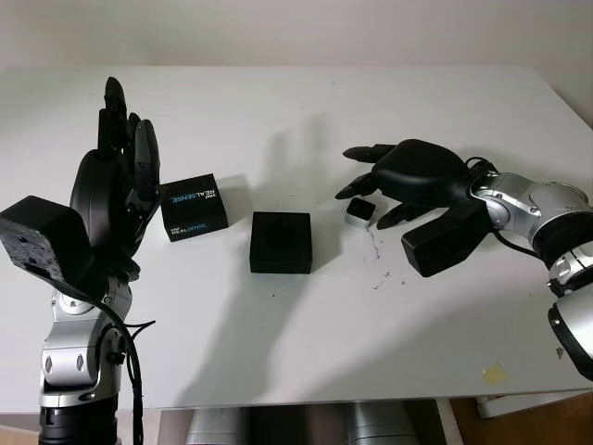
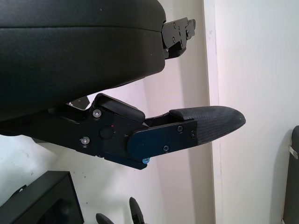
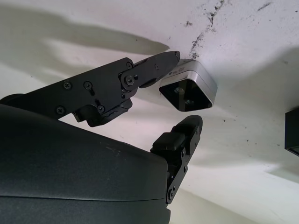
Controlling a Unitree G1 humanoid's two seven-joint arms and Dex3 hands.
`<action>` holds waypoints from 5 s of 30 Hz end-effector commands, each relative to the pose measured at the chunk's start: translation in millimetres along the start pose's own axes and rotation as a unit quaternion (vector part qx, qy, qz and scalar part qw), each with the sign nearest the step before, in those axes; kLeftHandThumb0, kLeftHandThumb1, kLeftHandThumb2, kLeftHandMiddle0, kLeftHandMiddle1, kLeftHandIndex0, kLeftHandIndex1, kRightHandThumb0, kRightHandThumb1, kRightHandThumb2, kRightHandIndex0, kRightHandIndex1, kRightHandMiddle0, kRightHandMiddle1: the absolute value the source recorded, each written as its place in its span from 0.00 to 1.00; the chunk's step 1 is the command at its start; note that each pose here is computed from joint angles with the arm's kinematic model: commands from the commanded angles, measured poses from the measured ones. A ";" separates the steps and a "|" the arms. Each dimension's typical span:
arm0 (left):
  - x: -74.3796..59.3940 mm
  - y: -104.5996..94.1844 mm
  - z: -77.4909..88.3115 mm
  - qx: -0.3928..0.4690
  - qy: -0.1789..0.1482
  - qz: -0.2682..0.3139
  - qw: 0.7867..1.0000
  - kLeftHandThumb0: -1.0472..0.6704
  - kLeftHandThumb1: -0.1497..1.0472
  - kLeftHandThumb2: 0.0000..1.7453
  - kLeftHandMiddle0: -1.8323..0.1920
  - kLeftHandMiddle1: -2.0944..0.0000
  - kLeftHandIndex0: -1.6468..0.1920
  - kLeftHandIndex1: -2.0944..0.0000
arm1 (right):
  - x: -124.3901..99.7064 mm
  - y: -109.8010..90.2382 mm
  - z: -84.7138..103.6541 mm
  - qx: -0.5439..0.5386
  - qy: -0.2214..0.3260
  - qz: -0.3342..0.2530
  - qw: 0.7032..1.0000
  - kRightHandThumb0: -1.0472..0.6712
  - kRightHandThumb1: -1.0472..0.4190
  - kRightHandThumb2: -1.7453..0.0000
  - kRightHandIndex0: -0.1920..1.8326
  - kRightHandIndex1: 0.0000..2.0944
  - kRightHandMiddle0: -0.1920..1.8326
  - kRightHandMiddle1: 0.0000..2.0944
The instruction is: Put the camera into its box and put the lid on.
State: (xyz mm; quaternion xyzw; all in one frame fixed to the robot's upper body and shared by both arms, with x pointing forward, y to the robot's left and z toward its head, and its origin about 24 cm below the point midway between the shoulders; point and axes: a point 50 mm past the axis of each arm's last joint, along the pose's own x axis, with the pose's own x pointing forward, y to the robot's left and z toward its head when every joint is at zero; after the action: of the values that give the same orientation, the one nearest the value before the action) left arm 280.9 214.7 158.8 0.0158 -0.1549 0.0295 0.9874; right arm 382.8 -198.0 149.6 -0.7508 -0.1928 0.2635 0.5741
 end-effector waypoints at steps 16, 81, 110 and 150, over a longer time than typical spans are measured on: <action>0.3 0.4 9.0 0.009 -0.015 -0.002 1.000 0.16 1.00 0.37 1.00 1.00 1.00 1.00 | 1.5 4.7 2.4 0.011 0.002 -0.006 1.000 0.39 0.06 0.96 0.19 0.03 0.51 0.09; -4.5 -2.9 4.8 -0.006 -0.008 0.004 1.000 0.16 1.00 0.35 1.00 1.00 1.00 1.00 | 5.0 11.9 12.4 0.507 0.046 -0.177 0.842 0.36 0.08 0.97 0.22 0.03 0.25 0.75; -8.1 2.8 6.5 0.006 -0.007 0.013 1.000 0.17 1.00 0.37 1.00 1.00 1.00 1.00 | 22.9 33.8 102.5 0.668 -0.030 -0.182 0.721 0.29 0.06 0.97 0.21 0.02 0.28 0.77; -9.0 3.6 6.6 0.009 -0.003 0.015 1.000 0.16 1.00 0.36 1.00 1.00 1.00 1.00 | 37.8 66.5 126.4 0.683 0.019 -0.160 0.712 0.35 0.07 0.97 0.20 0.02 0.23 0.77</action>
State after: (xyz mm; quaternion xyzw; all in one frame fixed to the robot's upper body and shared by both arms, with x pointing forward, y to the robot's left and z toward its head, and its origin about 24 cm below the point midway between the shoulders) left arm 273.7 214.7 161.1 0.0123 -0.1558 0.0412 0.9868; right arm 332.5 -98.6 51.2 -0.1159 -0.0586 0.2150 0.9679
